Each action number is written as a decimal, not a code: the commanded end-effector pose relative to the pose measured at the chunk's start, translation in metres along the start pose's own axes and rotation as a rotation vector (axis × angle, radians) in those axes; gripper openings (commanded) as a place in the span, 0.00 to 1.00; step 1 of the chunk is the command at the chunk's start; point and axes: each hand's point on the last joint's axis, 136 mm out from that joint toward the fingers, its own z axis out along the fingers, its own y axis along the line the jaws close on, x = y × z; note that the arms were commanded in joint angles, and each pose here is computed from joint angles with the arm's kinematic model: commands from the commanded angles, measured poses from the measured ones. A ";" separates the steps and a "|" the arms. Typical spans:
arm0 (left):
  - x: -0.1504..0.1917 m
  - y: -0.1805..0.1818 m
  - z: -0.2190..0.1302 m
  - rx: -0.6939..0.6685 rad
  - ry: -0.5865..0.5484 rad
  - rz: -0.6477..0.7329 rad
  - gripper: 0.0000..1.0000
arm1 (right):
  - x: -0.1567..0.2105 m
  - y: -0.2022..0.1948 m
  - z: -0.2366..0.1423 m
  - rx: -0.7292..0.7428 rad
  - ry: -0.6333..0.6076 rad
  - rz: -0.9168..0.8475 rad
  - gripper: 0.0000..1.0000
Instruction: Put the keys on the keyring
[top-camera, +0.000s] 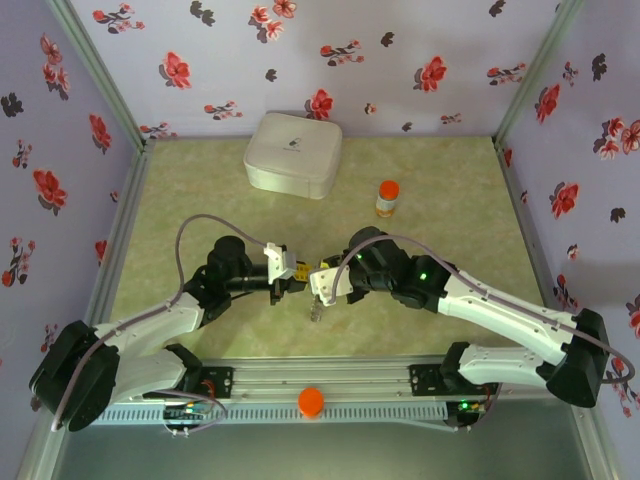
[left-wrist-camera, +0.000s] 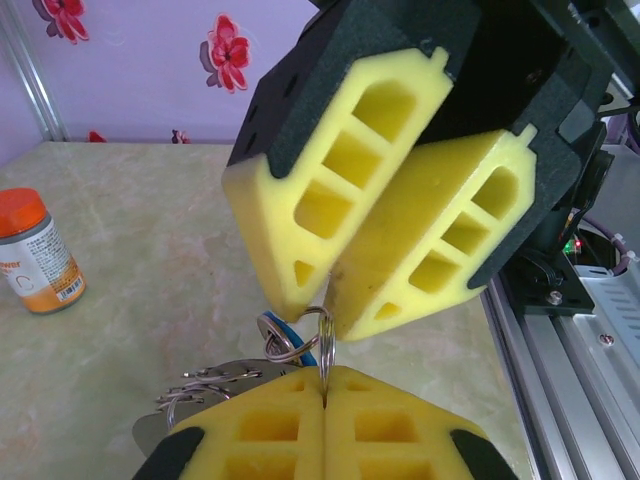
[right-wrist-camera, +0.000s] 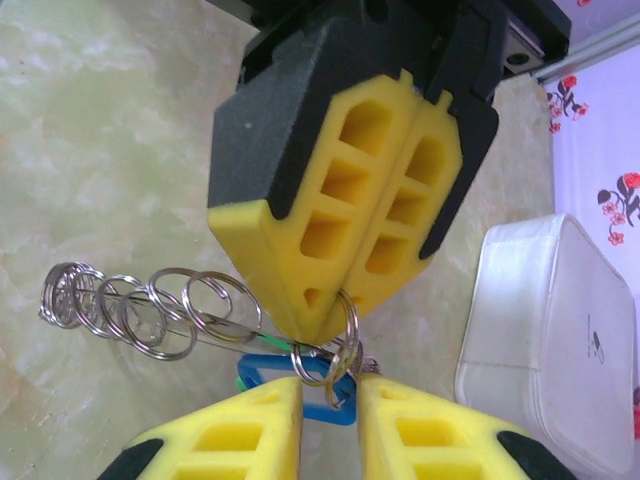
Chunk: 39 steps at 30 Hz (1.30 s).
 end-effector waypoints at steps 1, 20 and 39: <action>-0.011 -0.005 0.001 0.035 -0.035 0.009 0.00 | 0.002 -0.011 -0.003 0.070 0.026 -0.060 0.24; -0.017 -0.004 0.000 0.029 -0.058 0.010 0.00 | -0.001 -0.002 -0.008 0.057 -0.004 -0.056 0.00; -0.031 0.001 -0.005 -0.007 -0.133 0.014 0.00 | 0.004 0.013 0.002 0.073 -0.015 0.011 0.00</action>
